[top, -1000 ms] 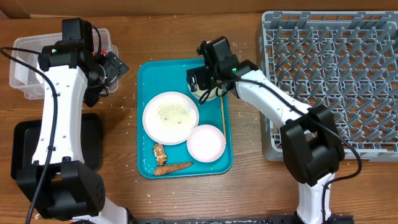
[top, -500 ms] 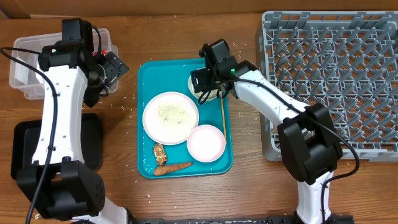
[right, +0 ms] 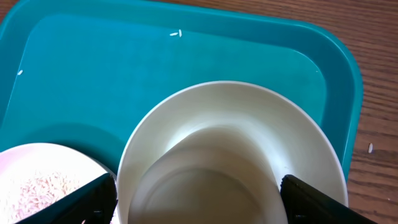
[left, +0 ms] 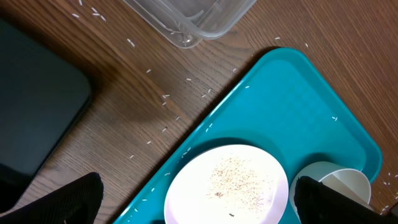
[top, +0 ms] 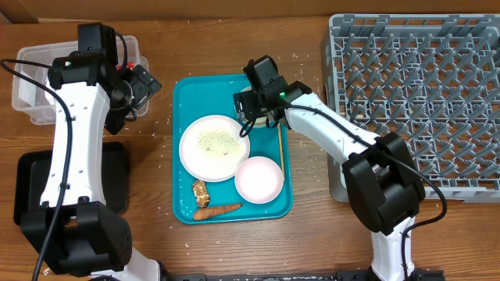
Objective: Sort waste into correct bins and load items into the dishwasher
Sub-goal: 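Lower the right gripper around the white cup to grasp it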
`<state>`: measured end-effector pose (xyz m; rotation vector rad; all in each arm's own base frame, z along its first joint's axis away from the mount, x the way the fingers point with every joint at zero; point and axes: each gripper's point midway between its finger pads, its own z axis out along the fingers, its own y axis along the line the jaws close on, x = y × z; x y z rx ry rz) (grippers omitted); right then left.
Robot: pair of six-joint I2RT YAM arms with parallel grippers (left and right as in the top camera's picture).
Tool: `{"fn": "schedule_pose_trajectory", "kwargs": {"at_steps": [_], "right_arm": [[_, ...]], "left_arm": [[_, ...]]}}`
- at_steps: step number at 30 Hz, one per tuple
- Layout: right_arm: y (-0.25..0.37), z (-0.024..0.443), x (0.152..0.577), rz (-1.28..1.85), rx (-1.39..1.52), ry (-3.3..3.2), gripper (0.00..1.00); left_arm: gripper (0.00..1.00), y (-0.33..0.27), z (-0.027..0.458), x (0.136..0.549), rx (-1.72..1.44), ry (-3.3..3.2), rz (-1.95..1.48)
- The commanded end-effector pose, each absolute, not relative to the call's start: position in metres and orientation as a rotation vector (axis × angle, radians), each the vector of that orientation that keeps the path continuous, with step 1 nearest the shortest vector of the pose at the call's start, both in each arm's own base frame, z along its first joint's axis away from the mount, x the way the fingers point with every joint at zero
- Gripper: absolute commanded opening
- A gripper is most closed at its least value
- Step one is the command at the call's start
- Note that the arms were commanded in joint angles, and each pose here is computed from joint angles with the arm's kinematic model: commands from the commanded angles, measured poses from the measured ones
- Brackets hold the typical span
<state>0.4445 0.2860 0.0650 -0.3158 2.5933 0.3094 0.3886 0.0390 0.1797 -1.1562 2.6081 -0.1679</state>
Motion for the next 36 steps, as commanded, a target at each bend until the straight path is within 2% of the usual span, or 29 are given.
{"fn": "schedule_pose_trajectory", "kwargs": {"at_steps": [1,12,29,33,36], "right_arm": [[0.281,0.072,0.452,0.27,-0.245,2.572,0.85],[0.279,0.067,0.448,0.277,-0.185,2.599,0.75],[0.278,0.068,0.45,0.277,-0.171,2.588,0.73],[0.279,0.074,0.451,0.286,-0.152,2.583,0.65],[0.279,0.074,0.451,0.286,-0.153,2.585,0.63]], "left_arm": [[1.0,0.037,0.185,0.386,-1.151,2.596,-0.166],[1.0,0.037,0.185,0.386,-1.151,2.596,-0.166],[1.0,0.037,0.185,0.386,-1.15,2.596,-0.167],[1.0,0.037,0.185,0.386,-1.151,2.596,-0.166],[1.0,0.037,0.185,0.386,-1.151,2.596,-0.166]]}}
